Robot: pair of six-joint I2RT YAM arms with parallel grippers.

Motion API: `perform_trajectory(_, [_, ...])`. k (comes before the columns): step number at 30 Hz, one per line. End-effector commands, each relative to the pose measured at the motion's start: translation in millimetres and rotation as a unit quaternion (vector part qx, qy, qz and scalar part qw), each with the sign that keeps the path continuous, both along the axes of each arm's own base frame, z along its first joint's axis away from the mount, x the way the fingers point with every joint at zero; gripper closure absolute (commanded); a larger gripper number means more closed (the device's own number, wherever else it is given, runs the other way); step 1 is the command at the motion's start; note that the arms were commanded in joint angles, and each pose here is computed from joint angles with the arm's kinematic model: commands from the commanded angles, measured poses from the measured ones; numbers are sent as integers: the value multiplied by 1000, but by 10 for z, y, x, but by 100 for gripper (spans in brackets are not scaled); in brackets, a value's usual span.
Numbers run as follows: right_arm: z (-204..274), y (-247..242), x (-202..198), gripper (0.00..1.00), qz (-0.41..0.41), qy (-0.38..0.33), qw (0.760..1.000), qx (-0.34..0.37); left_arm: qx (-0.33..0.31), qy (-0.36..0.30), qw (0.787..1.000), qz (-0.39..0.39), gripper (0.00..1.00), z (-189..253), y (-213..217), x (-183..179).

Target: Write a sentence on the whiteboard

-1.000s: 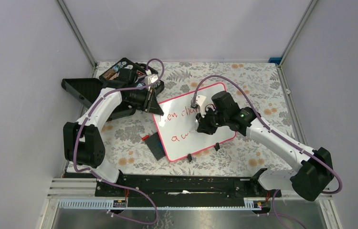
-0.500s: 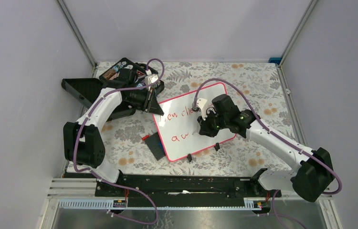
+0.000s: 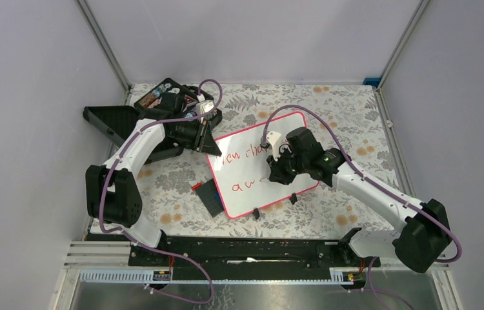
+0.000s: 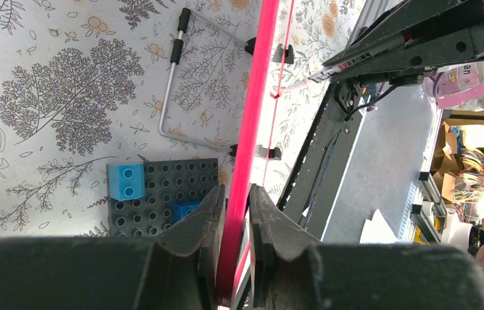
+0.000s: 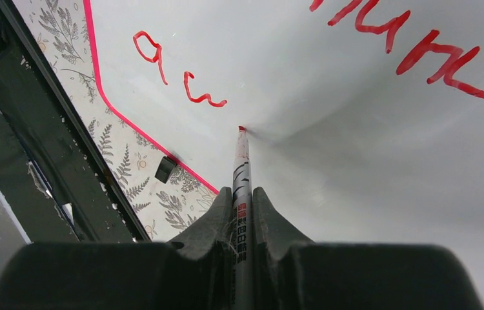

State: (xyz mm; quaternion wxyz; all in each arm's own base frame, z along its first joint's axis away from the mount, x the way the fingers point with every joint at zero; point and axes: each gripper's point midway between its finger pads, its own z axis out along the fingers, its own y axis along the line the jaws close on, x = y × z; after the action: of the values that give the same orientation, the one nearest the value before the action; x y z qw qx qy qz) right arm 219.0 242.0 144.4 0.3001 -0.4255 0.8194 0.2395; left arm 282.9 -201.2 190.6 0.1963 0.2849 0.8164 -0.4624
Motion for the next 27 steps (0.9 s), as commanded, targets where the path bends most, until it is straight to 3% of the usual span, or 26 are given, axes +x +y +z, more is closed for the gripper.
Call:
perform_trajectory(1, [185, 131, 230, 100, -12, -37, 999, 28, 63, -11, 998, 1, 100, -301, 67, 73])
perform_trajectory(27, [-101, 34, -20, 100, 23, -5, 1000, -5, 65, -8, 998, 2, 100, -319, 67, 81])
